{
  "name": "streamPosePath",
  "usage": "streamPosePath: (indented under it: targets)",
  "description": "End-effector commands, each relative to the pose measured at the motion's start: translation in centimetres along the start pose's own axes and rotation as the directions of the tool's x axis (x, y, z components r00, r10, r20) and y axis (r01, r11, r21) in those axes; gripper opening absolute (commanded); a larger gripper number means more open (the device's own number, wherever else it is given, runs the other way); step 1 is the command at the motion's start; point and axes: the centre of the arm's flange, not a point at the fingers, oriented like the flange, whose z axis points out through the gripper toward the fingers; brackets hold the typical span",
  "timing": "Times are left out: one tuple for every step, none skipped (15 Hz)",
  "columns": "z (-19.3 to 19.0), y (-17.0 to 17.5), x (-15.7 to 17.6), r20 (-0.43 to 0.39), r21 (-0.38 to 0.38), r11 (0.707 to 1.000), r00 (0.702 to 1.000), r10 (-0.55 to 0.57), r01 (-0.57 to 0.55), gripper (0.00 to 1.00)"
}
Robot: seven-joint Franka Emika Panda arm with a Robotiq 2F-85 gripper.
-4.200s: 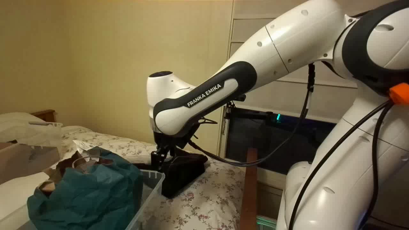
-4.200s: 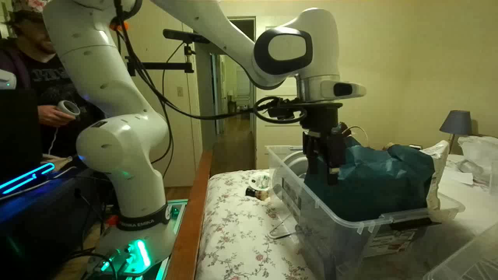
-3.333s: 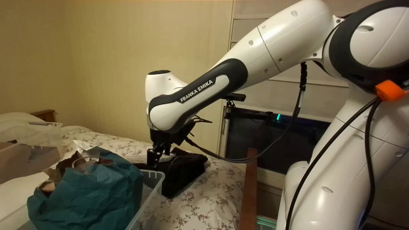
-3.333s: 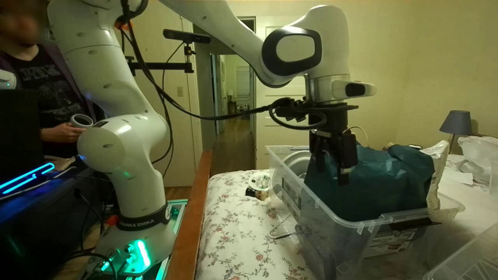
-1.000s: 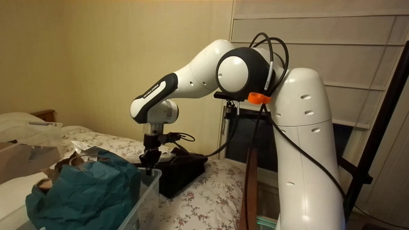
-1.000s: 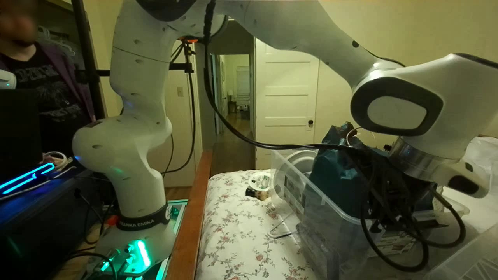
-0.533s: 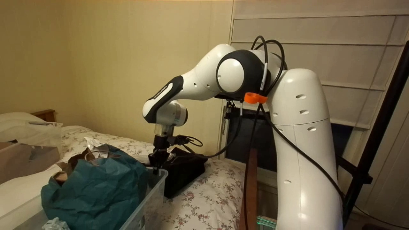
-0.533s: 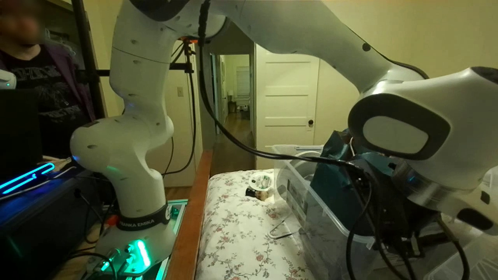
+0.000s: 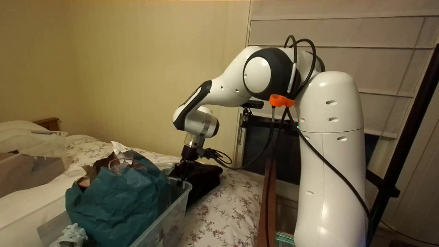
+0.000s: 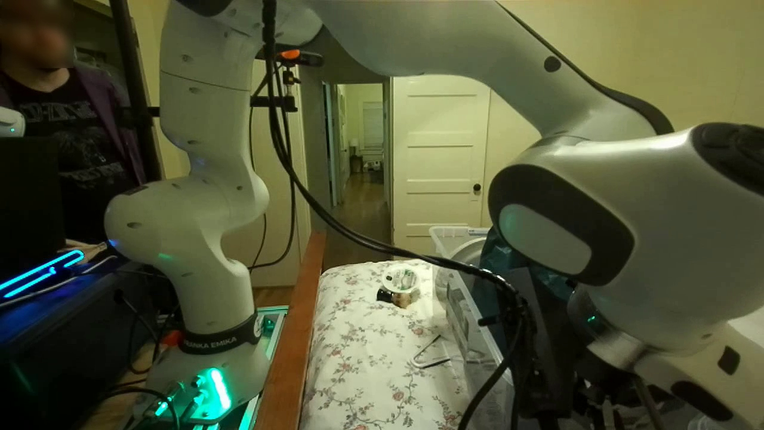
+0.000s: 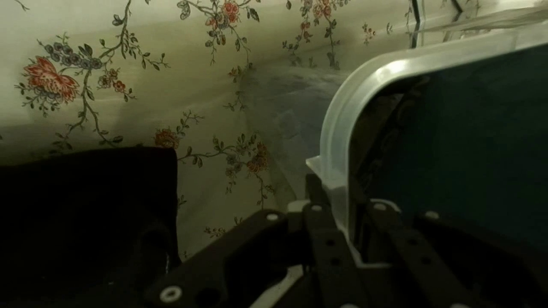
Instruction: Move the storage box slightly and place the lid on top of it
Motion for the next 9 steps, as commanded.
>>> streamPosePath:
  targets:
    - [-2.4,2.4,-2.0,-0.121,-0.027,0.994,0.988,0.101,-0.105,0.16]
    - [-2.3,1.3,-1.9,-0.132,-0.028,0.994,0.986,0.105,-0.11,0.4]
    - [-2.6,-0.1,-1.8,-0.148,-0.032,0.993,0.983,0.105,-0.111,0.41]
    - [-3.1,-1.1,-1.7,-0.166,-0.034,0.993,0.981,0.102,-0.109,0.41]
    - [-4.0,-2.6,-1.6,-0.192,-0.031,0.992,0.974,0.118,-0.126,0.46]
    - [-5.1,-3.8,-1.5,-0.221,-0.035,0.988,0.966,0.136,-0.147,0.54]
    - [-6.5,-4.6,-1.3,-0.259,-0.044,0.984,0.954,0.154,-0.171,0.61]
    - [-8.1,-5.5,-1.3,-0.303,-0.05,0.979,0.937,0.175,-0.199,0.69]
    - [-9.6,-6.2,-1.3,-0.353,-0.058,0.974,0.917,0.186,-0.22,0.76]
